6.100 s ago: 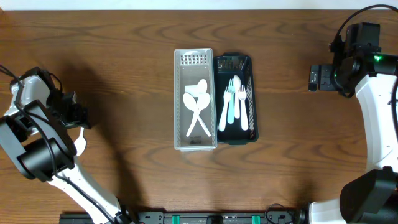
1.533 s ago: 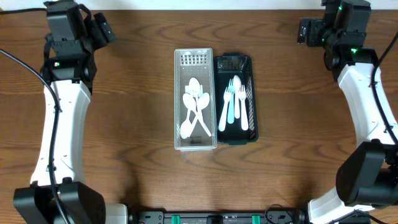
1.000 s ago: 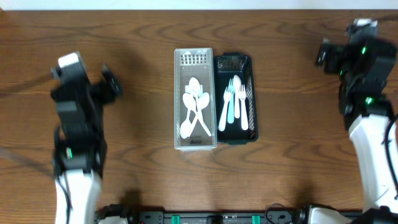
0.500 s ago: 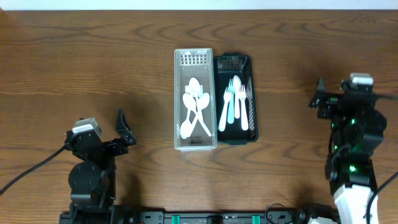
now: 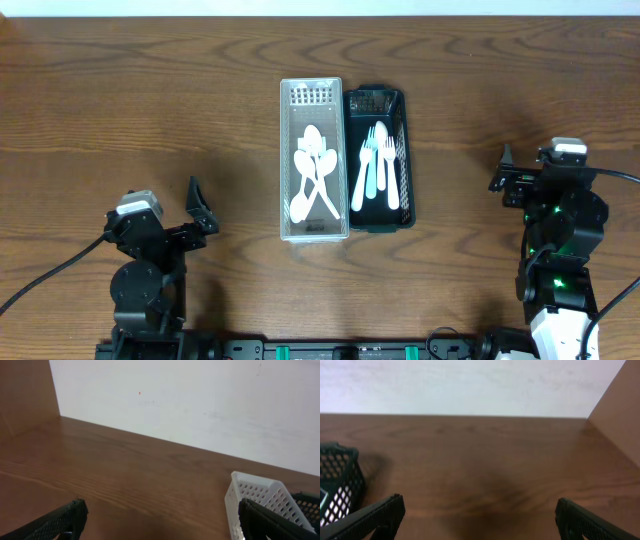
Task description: Pack container
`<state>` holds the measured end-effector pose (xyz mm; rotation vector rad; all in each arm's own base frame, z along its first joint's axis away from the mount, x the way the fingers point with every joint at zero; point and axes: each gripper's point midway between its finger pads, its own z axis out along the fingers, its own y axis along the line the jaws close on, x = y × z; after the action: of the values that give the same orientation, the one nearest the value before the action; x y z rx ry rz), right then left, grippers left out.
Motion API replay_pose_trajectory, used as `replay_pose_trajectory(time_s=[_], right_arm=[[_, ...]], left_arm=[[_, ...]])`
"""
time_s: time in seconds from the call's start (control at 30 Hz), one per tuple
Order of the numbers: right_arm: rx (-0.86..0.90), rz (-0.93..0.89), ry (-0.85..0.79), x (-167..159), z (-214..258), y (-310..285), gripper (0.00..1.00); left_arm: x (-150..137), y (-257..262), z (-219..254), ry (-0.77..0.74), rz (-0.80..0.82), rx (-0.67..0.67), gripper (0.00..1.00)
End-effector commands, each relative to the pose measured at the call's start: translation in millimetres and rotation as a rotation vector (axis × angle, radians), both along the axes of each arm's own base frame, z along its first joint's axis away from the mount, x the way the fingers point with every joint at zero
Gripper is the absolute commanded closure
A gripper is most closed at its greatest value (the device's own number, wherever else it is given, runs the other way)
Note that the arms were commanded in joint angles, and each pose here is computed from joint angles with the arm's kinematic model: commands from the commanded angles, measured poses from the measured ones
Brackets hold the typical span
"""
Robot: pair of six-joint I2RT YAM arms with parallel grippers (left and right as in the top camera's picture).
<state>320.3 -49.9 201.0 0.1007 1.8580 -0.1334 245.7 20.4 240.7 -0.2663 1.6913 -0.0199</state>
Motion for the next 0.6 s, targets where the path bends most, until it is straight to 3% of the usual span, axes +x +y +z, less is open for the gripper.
replay_pose_trajectory(time_s=[0.0, 0.57], right_arm=[[0.018, -0.007, 0.032, -4, -8, 0, 0.01], [0.087, -0.005, 0.469, -59, -101, 10, 0.01]], left_arm=[[-2, 0, 0, 0.008, 0.0, 0.011, 0.02], [-31, 2, -83, 0.372, -0.002, 0.03, 0.02]])
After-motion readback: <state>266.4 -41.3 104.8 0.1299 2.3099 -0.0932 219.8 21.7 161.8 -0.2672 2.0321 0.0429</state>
